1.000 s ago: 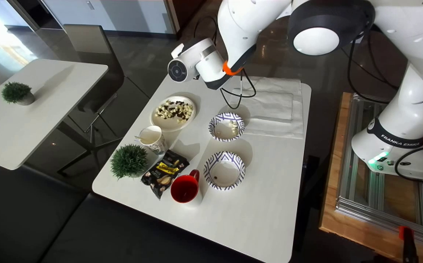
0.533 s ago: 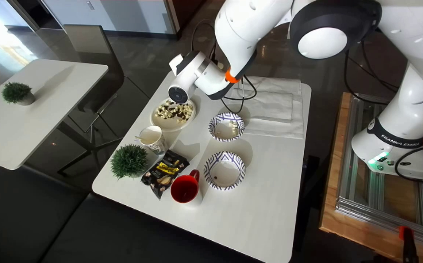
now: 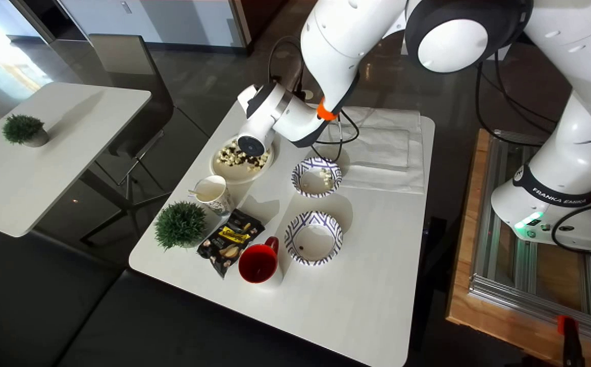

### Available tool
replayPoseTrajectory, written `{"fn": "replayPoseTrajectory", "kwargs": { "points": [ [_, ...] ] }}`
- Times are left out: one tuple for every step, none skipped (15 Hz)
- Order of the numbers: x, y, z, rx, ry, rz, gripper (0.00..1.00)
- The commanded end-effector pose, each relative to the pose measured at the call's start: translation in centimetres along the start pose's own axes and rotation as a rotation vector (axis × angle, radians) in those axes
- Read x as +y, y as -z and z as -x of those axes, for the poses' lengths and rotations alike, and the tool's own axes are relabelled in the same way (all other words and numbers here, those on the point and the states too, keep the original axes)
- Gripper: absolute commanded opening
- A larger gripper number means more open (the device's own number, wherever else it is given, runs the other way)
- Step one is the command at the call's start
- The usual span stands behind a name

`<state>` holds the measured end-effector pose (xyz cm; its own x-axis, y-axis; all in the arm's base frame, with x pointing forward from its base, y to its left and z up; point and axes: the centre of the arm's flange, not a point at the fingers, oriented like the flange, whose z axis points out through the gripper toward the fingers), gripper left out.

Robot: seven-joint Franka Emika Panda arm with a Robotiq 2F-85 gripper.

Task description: Place the white spoon upright.

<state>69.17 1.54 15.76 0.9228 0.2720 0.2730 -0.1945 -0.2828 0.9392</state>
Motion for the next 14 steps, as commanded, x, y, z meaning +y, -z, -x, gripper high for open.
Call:
{"fn": "replayPoseTrajectory", "kwargs": {
  "points": [
    [0.6, -0.4, 0.3, 0.028, -0.015, 0.016, 0.04],
    [0.6, -0.4, 0.3, 0.033, -0.015, 0.018, 0.42],
    [0.5, -0.4, 0.4, 0.035, -0.016, 0.019, 0.43],
    [0.5, -0.4, 0.4, 0.037, -0.016, 0.018, 0.49],
    [0.5, -0.4, 0.4, 0.042, -0.014, 0.019, 0.55],
    [0.5, -0.4, 0.4, 0.045, -0.015, 0.02, 0.62],
    [0.4, -0.3, 0.4, 0.047, -0.016, 0.021, 0.63],
    [0.4, -0.2, 0.4, 0.047, -0.016, 0.02, 0.64],
    [0.4, -0.2, 0.4, 0.047, -0.017, 0.02, 0.62],
    [0.4, -0.1, 0.4, 0.047, -0.017, 0.021, 0.63],
    [0.4, 0.0, 0.4, 0.046, -0.016, 0.019, 0.62],
    [0.5, 0.1, 0.4, 0.046, -0.016, 0.018, 0.63],
    [0.9, 0.3, 0.4, 0.044, -0.013, 0.017, 0.74],
    [2.2, 0.8, 0.2, 0.039, -0.014, 0.01, 0.88]
  ]
}}
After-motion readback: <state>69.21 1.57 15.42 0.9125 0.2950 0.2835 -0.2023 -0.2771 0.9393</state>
